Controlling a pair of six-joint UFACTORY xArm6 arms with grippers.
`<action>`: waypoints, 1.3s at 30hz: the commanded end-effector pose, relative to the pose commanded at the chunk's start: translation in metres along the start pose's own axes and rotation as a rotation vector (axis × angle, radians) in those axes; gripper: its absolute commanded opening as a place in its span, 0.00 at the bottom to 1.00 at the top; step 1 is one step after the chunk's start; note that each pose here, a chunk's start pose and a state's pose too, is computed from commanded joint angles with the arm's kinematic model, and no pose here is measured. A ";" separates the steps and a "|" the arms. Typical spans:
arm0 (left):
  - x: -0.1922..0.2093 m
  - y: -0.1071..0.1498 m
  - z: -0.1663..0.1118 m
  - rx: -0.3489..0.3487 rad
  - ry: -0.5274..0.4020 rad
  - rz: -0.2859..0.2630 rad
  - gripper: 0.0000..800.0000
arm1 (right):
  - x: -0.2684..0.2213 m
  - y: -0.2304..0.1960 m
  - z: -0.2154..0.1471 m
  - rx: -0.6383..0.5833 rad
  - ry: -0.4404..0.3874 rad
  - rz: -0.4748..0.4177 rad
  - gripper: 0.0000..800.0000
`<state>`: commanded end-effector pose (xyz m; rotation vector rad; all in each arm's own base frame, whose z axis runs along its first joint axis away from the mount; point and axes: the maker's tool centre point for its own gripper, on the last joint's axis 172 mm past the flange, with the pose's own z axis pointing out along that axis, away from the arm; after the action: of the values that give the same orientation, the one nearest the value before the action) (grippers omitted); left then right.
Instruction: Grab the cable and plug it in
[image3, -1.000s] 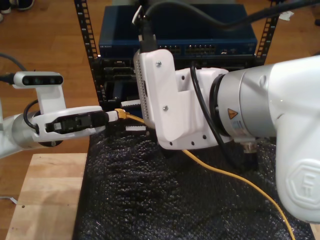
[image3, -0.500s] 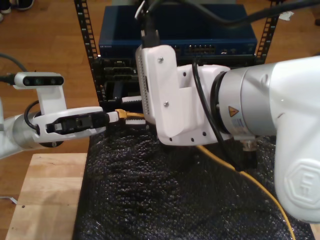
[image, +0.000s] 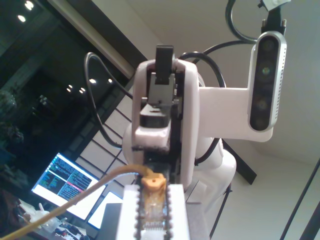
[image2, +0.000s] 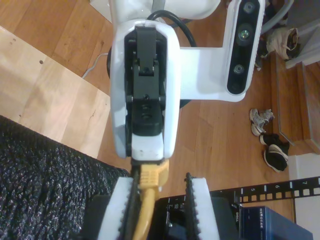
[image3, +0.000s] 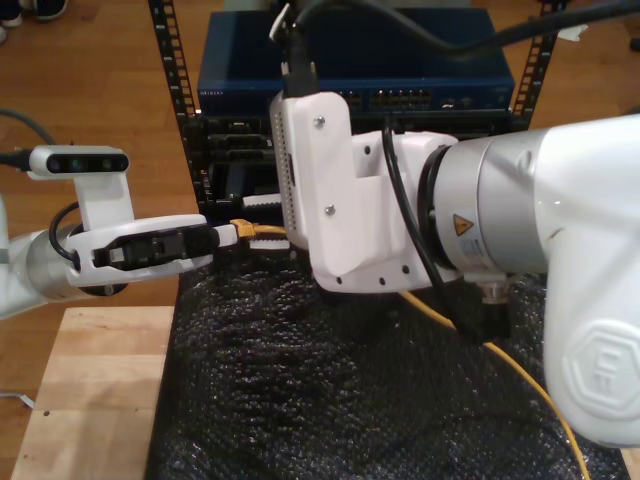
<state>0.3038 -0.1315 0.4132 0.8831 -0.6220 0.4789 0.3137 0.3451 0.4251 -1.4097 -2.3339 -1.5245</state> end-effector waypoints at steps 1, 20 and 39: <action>0.000 0.000 0.000 0.000 0.000 0.000 0.04 | 0.001 -0.001 0.000 0.001 0.002 -0.002 0.31; 0.002 0.005 0.001 -0.017 -0.001 0.005 0.04 | 0.002 -0.002 0.001 0.003 0.004 0.000 0.26; 0.002 0.005 0.001 -0.018 -0.001 0.003 0.05 | 0.001 -0.002 0.002 0.004 0.003 0.005 0.02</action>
<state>0.3014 -0.1296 0.4178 0.8660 -0.6274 0.4747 0.3121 0.3469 0.4232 -1.4101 -2.3281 -1.5193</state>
